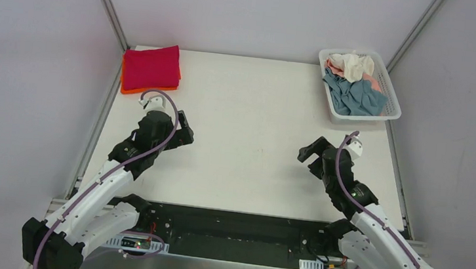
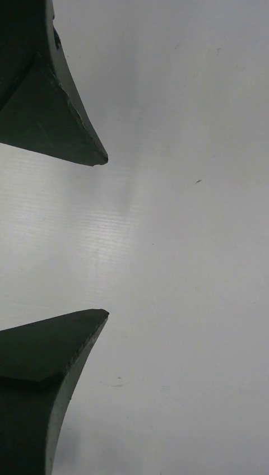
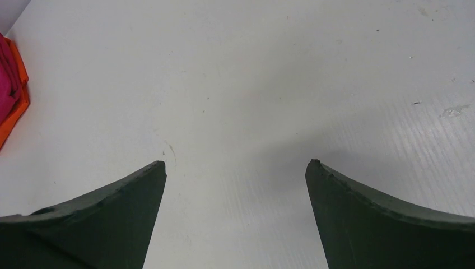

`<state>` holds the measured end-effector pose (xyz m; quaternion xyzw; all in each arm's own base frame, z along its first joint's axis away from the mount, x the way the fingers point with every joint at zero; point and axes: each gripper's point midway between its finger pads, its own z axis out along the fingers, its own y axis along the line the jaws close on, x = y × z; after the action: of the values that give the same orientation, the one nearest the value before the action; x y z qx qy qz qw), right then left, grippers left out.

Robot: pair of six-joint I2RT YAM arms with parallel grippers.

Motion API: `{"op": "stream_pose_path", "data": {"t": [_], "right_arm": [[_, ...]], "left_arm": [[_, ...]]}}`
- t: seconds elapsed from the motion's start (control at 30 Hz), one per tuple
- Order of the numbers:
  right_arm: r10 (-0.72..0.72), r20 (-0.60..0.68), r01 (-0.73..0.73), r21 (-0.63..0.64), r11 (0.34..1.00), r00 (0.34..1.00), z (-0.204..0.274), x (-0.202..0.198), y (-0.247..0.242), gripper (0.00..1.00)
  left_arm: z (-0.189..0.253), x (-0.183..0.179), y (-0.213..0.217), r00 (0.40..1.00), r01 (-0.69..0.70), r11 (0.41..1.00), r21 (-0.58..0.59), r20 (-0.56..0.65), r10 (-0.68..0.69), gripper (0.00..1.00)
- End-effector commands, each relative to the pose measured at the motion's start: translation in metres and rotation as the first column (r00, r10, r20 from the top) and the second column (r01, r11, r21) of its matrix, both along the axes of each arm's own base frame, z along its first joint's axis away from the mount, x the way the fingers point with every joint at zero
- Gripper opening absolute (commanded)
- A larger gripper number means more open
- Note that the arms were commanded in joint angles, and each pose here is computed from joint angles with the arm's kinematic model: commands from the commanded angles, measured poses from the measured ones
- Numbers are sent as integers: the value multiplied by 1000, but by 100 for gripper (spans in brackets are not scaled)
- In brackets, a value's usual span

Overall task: Fold and stack the t-shirts
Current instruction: Grab crumpled tshirt from bin with the right arm

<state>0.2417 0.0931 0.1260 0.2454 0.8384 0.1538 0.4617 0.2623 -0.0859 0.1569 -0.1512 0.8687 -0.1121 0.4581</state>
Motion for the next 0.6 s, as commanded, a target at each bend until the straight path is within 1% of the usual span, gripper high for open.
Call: {"op": "stream_pose_path", "data": {"t": [0.0,0.07,0.13,0.27,0.37,0.57], "right_arm": [[-4,78,0,50,999,997,32,13,8,100],[-32,110,27,46,999,993,47,21,5,100],[-46,141,48,-12,999,989,70,34,1,100],[-118,79,130,-157,979,990,101,65,-15,100],[-204,16,204,-138,969,979,115,100,-36,100],[-290,-5,286,-159,945,957,127,185,-80,100]], "left_arm": [[0,3,-1,1000,-4,1000,-8,21,4,99],[2,3,-1,1000,1,1000,-9,27,0,99],[3,3,0,999,-10,1000,-6,32,10,99],[3,5,-2,1000,-7,1000,-15,28,7,99],[1,7,-3,1000,-6,1000,-13,19,6,99],[-5,12,0,999,-38,999,11,-3,38,99]]}}
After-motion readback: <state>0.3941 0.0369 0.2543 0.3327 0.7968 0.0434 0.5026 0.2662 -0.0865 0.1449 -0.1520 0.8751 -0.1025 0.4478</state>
